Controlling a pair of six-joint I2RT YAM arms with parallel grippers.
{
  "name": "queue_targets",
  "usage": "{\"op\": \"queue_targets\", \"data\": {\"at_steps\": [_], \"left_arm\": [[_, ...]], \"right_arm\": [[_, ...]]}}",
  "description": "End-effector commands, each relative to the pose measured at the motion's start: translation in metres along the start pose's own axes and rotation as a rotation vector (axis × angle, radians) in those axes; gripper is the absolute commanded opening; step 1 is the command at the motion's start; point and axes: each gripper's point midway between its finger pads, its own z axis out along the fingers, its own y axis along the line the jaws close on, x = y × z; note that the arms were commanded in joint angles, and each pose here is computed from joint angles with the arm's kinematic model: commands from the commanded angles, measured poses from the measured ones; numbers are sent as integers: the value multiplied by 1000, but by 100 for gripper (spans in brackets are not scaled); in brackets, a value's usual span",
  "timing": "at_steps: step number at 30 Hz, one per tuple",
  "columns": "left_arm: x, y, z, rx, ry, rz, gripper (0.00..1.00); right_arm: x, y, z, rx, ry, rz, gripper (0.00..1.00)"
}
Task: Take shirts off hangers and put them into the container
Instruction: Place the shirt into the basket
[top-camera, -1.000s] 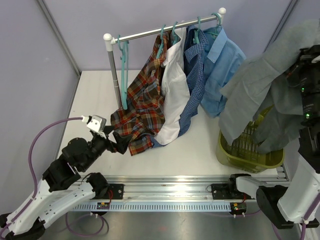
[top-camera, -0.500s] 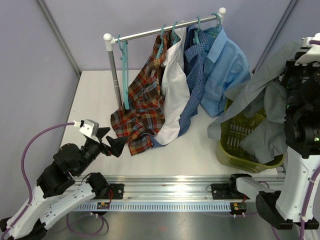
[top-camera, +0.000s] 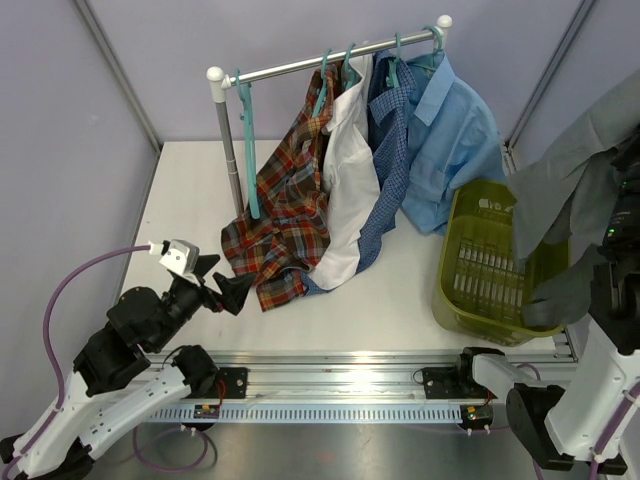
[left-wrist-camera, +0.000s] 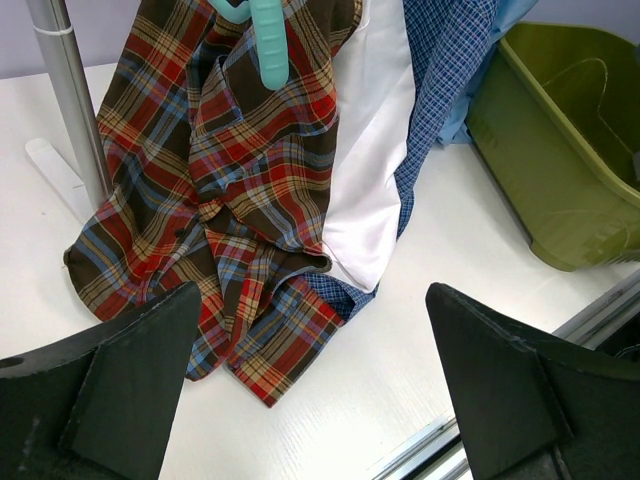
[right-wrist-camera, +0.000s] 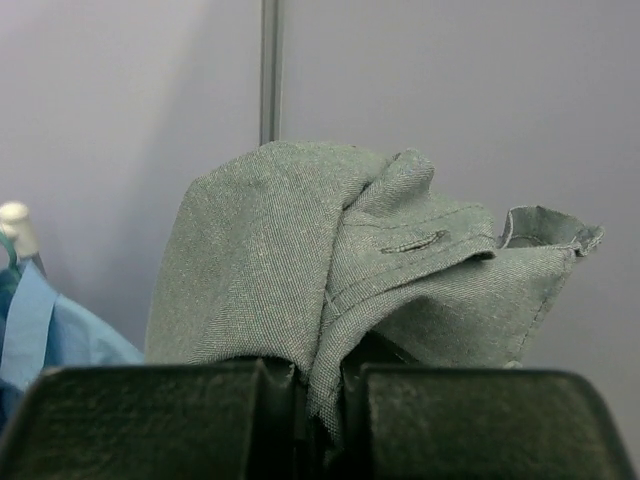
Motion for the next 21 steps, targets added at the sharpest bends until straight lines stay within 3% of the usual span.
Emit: {"op": "queue_targets", "data": {"at_steps": [1,11,21], "left_arm": [[-13,-4,2,18,-44,-4,99],[-15,-5,2,20,-47,3,99],[-13,-3,1,15,-39,21,99]], "right_arm": [[39,31,15,-105,74,-28,0],[155,94,0,-340,311,-8,0],[256,161,-50,-625,602,192,0]]}}
